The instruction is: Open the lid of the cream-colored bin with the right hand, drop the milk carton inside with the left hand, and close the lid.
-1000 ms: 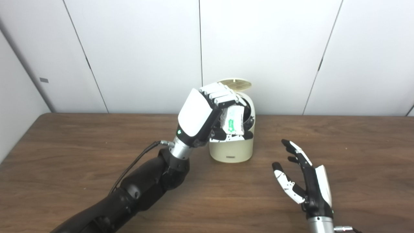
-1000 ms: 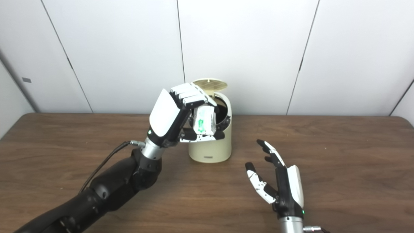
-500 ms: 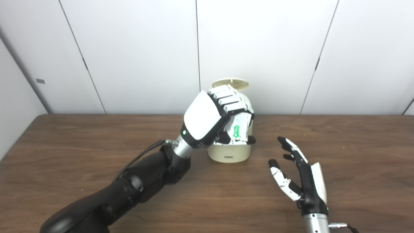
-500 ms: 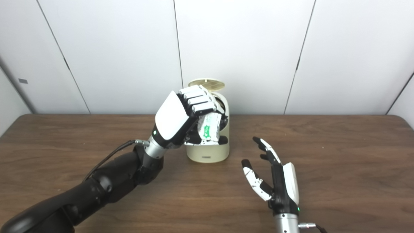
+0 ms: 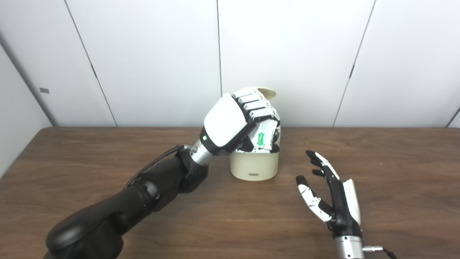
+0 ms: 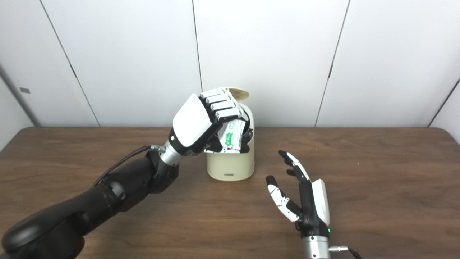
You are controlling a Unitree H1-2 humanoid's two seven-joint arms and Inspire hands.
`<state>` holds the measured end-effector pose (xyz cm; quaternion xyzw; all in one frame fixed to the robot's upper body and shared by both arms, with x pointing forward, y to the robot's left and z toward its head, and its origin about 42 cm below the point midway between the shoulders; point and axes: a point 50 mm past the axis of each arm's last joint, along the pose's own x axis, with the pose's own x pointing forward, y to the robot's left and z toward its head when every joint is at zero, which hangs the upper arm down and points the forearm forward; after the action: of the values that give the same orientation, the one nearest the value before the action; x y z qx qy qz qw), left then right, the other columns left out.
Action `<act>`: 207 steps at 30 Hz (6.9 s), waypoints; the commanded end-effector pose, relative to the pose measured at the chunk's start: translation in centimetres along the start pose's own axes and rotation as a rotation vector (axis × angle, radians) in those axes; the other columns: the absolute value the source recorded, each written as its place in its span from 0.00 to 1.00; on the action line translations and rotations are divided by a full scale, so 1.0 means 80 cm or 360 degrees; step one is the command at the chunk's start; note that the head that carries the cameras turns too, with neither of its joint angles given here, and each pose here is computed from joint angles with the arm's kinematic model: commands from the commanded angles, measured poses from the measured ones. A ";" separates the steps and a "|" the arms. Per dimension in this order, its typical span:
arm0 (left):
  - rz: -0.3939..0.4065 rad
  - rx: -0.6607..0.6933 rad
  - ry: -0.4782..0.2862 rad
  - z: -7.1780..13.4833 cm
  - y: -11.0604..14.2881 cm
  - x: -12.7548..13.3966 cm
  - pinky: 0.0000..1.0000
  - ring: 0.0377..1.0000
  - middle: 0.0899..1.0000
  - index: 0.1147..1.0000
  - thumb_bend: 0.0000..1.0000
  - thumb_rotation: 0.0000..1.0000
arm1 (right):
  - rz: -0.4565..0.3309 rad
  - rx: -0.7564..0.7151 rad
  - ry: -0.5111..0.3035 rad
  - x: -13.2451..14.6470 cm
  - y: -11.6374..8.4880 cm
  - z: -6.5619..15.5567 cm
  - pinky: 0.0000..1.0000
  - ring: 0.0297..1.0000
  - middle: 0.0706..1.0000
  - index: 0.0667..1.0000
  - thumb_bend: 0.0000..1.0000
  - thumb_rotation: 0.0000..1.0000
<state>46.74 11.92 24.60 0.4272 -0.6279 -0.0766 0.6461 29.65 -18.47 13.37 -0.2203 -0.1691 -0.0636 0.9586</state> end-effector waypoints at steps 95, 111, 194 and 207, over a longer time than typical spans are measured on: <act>0.0297 -0.0510 0.0517 0.014 0.027 0.009 0.56 0.53 0.48 0.46 0.75 0.55 | 0.0038 0.0031 0.0032 -0.023 0.032 0.007 0.72 0.82 0.83 0.80 0.16 0.49; 0.0703 -0.1215 0.1050 0.085 0.131 -0.086 0.51 0.53 0.54 0.62 0.41 0.78 | -0.0236 0.0140 -0.0213 -0.010 -0.009 0.069 0.78 0.86 0.86 0.84 0.28 0.94; 0.0463 -0.1755 0.1732 0.153 0.056 -0.212 0.86 0.88 0.87 0.85 0.70 0.94 | 0.0640 -0.1109 -0.0563 0.275 -0.064 0.236 0.94 0.96 0.90 0.89 0.78 0.96; 0.0447 -0.1773 0.1706 0.154 0.059 -0.211 0.85 0.86 0.87 0.85 0.68 0.94 | 0.0714 -0.1173 -0.0484 0.270 -0.053 0.217 0.93 0.94 0.86 0.85 0.80 0.95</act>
<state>30.78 20.16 12.72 -0.0616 -0.1338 -0.0785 0.9860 44.04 -15.70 34.93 -0.5803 -0.1878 0.1420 0.7796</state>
